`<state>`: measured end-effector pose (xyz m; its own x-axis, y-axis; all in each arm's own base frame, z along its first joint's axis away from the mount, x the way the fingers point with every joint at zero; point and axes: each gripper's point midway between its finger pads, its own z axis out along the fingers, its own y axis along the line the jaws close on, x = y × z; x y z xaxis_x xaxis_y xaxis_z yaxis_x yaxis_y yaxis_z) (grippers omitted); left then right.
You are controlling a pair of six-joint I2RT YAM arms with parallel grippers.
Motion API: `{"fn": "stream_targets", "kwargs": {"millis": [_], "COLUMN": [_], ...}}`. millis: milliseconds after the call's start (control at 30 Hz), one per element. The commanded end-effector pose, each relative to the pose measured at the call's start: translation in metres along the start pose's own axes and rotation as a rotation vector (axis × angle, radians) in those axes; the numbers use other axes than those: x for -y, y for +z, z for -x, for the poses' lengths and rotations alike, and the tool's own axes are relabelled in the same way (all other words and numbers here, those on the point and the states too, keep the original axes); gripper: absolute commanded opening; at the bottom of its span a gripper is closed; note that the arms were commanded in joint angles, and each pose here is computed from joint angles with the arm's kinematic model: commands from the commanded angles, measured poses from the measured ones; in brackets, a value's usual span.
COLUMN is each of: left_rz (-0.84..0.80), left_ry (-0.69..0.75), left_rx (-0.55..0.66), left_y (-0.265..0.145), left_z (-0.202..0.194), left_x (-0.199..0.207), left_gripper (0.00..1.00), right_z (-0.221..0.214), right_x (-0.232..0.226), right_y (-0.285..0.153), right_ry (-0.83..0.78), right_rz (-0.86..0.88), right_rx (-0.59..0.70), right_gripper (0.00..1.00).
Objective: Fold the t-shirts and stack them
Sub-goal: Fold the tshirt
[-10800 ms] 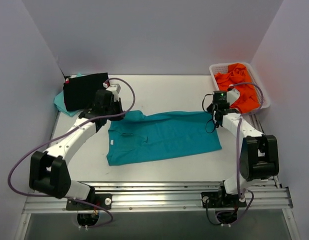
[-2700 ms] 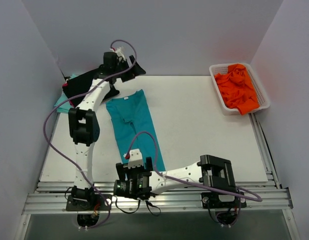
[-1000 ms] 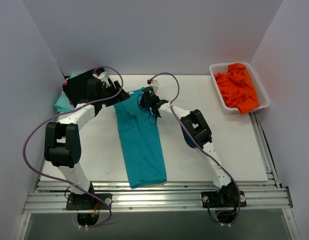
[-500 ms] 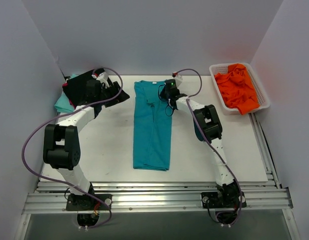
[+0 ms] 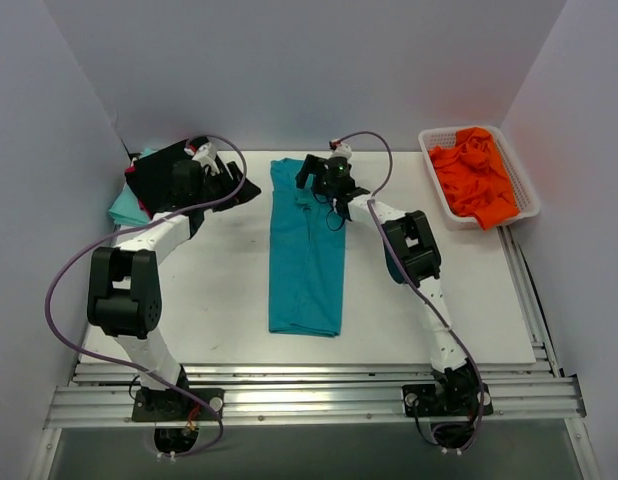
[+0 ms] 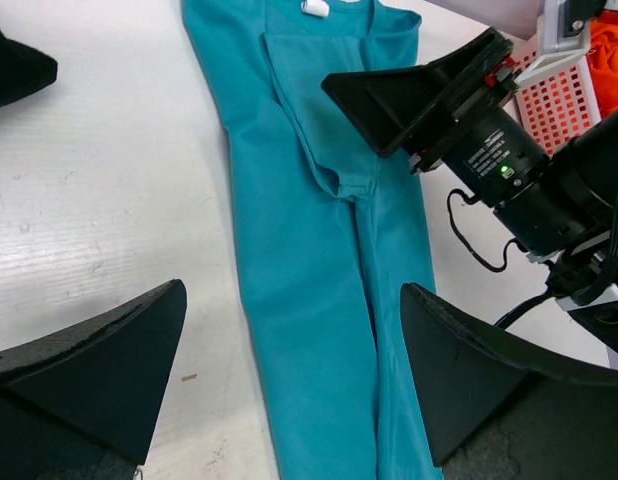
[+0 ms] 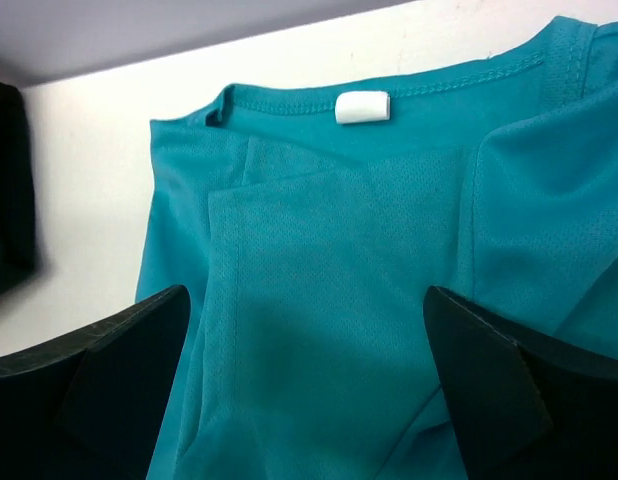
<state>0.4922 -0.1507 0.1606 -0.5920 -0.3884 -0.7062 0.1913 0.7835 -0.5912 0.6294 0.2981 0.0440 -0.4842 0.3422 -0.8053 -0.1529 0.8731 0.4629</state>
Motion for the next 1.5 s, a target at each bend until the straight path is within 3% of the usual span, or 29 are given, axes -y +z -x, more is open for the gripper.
{"fn": "stream_targets", "kwargs": {"millis": [0, 100, 133, 167, 200, 233, 267, 333, 533, 567, 633, 667, 733, 767, 800, 967, 1200, 1467], "left_rz": [-0.083, -0.095, -0.091, -0.079, -0.056, -0.018, 0.008, 0.049, 0.135, 0.179, 0.174, 0.201, 0.17, 0.188, 0.181, 0.169, 0.189, 0.153], "left_ry": [0.029, 0.028, 0.032, 0.028, 0.019, 0.023, 0.02, 0.013, -0.079, -0.094, -0.109, -0.136, -0.155, -0.137, -0.173, -0.213, -0.22, -0.213], "left_rx": [0.065, 0.104, 0.137, 0.15, 0.139, 0.186, 0.187, 0.181, 0.13, 0.115, 0.109, 0.07, 0.104, 0.042, 0.092, 0.024, -0.048, -0.052], "left_y": [0.003, -0.006, -0.015, -0.02, -0.024, -0.037, -0.041, -0.056, -0.089, -0.095, -0.113, -0.121, -0.141, -0.15, -0.162, -0.189, -0.186, -0.161], "left_z": [0.017, 0.026, 0.034, 0.035, 0.023, 0.031, 0.024, -0.004, -0.096, -0.109, -0.126, -0.152, -0.162, -0.195, -0.191, -0.237, -0.269, -0.278], "left_x": [0.017, 0.025, 0.031, 0.031, 0.028, 0.031, 0.03, 0.033, 0.037, 0.031, 0.042, 0.03, 0.038, 0.03, 0.033, 0.022, 0.011, 0.022], "left_gripper": [0.97, 0.97, 0.97, 0.97, 0.97, 0.97, 0.97, 0.97, 0.98, 0.98, 0.98, 0.98, 0.99, 1.0, 1.0, 1.0, 1.0, 1.0], "right_z": [0.028, 0.061, 0.057, 0.085, 0.085, 0.063, 0.091, 0.086, -0.007, -0.037, -0.063, -0.091, -0.127, -0.145, -0.16, -0.204, -0.213, -0.218], "right_x": [-0.027, -0.064, -0.05, -0.065, -0.078, -0.062, -0.067, -0.069, -0.024, -0.004, 0.014, 0.015, 0.033, 0.03, 0.04, 0.03, 0.012, 0.005], "right_y": [-0.021, -0.053, -0.064, -0.089, -0.104, -0.118, -0.148, -0.179, -0.283, -0.305, -0.334, -0.356, -0.38, -0.397, -0.408, -0.443, -0.442, -0.426], "right_ry": [-0.099, -0.158, -0.171, -0.172, -0.178, -0.189, -0.165, -0.103, 0.081, 0.039, 0.012, 0.062, 0.046, 0.084, 0.066, 0.136, 0.077, 0.061], "right_rz": [0.051, 0.05, -0.043, -0.053, -0.06, -0.114, -0.148, -0.162, -0.333, -0.407, -0.505, -0.52, -0.545, -0.526, -0.531, -0.422, -0.41, -0.401], "right_rx": [0.033, 0.112, 0.133, 0.198, 0.23, 0.203, 0.286, 0.318, 0.246, 0.189, 0.194, 0.156, 0.097, 0.074, 0.049, -0.029, -0.016, 0.019], "right_gripper": [1.0, 1.0, 1.0, 1.0, 1.0, 1.0, 1.0, 1.0, 0.99, 1.0, 1.0, 1.0, 1.0, 1.0, 1.0, 0.97, 0.95, 0.79]}}
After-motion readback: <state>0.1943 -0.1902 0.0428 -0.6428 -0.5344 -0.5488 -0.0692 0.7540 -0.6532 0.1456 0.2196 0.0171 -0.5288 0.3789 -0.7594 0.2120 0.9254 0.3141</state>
